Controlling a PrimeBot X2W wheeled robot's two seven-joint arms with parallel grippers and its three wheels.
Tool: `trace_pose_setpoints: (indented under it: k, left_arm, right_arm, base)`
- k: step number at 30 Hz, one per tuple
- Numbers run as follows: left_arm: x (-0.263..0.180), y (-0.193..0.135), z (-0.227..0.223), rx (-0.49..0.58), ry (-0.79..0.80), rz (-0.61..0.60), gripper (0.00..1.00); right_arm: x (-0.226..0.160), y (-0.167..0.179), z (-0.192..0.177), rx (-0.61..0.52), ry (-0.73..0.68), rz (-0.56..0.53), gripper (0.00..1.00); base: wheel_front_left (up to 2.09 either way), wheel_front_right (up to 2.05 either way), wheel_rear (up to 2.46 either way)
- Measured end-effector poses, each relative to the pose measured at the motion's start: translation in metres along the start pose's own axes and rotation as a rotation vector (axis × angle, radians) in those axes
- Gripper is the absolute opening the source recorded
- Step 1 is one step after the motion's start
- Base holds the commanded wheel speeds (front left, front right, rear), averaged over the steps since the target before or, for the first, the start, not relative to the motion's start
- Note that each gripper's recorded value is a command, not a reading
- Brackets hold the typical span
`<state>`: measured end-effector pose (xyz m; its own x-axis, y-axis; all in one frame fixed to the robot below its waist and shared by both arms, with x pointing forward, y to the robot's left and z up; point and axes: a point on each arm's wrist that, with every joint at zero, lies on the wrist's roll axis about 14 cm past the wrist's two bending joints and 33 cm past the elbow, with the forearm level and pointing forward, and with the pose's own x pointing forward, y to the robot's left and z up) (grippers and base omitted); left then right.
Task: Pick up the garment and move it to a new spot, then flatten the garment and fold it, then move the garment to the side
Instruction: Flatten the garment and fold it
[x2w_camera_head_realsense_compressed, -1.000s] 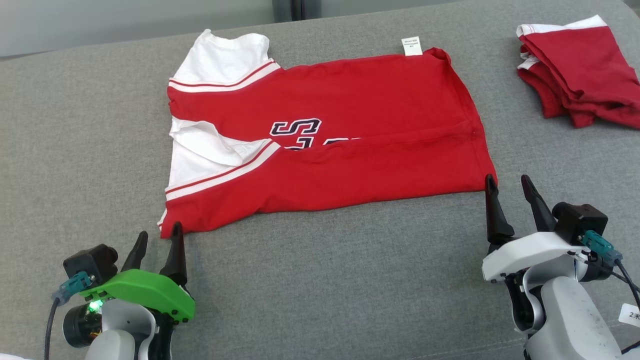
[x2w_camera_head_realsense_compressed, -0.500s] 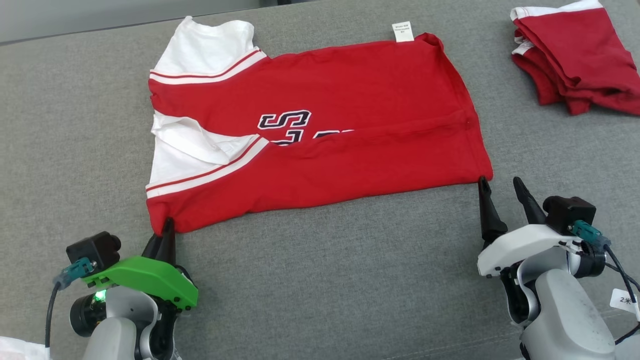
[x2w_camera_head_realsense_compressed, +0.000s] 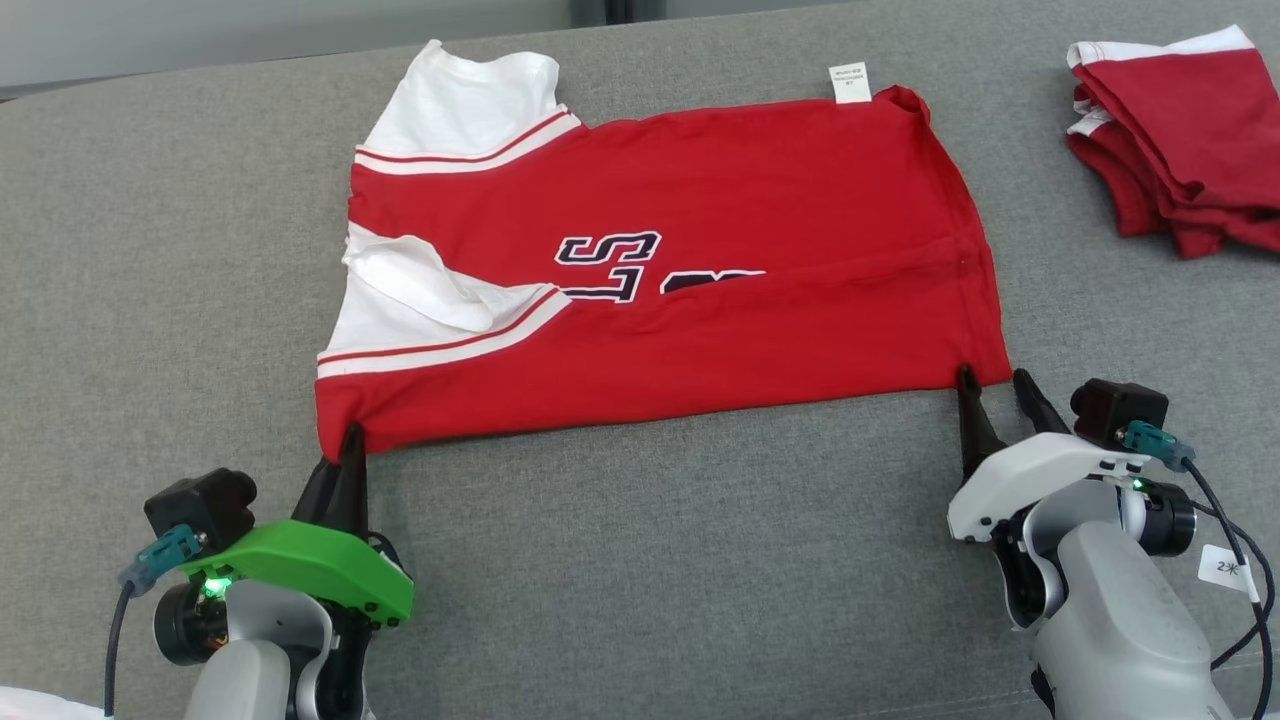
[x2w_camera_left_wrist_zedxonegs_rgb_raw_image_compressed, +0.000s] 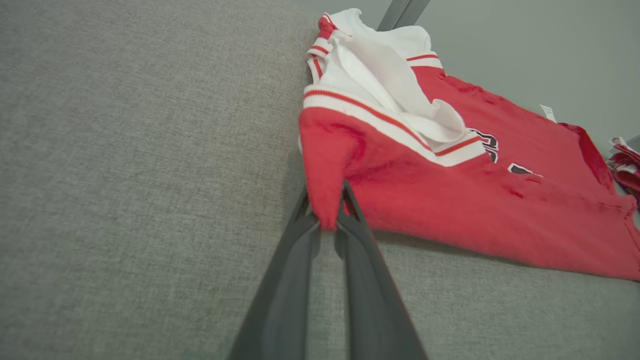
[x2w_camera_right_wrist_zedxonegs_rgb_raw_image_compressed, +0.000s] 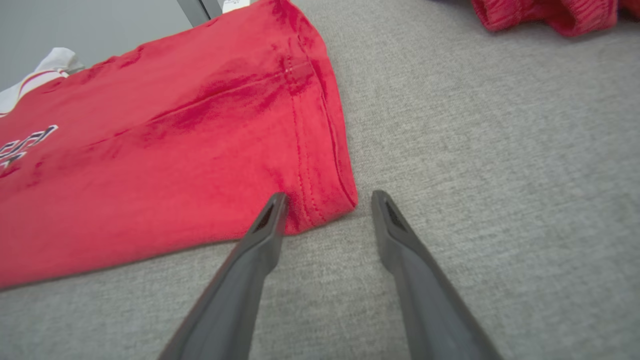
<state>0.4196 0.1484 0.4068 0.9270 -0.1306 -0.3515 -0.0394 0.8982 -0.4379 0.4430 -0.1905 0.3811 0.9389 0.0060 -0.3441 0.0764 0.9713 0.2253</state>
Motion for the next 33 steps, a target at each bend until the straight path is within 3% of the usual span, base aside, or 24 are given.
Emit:
trace_pose_setpoints:
  k: [1, 6, 15, 19, 27, 33]
  left_arm:
    - [-0.001, -0.002, 0.002, -0.001, -0.010, -0.006, 0.00]
    - [-0.008, -0.013, 0.018, -0.001, -0.077, -0.036, 0.00]
    - [-0.034, -0.044, 0.061, 0.021, -0.223, -0.126, 0.00]
    - [-0.056, -0.042, 0.052, 0.027, -0.193, -0.115, 0.00]
    - [-0.087, -0.009, 0.000, -0.027, -0.022, 0.019, 0.00]
    - [-0.088, -0.003, -0.039, -0.060, 0.102, 0.046, 0.00]
  right_arm:
    - [0.000, 0.000, -0.001, 0.004, 0.002, -0.001, 0.00]
    - [0.001, 0.005, 0.017, 0.008, -0.059, 0.011, 0.00]
    - [-0.010, 0.013, 0.083, -0.042, -0.273, 0.040, 0.00]
    - [-0.030, 0.007, 0.076, -0.057, -0.250, 0.033, 0.00]
    - [-0.075, -0.019, 0.033, -0.019, -0.102, -0.028, 0.00]
    - [-0.082, -0.025, 0.012, 0.027, -0.037, -0.046, 0.00]
  base:
    - [0.00, 0.00, 0.00]
    - [0.00, 0.00, 0.00]
    - [0.00, 0.00, 0.00]
    - [0.00, 0.00, 0.00]
    - [0.00, 0.00, 0.00]
    - [0.00, 0.00, 0.00]
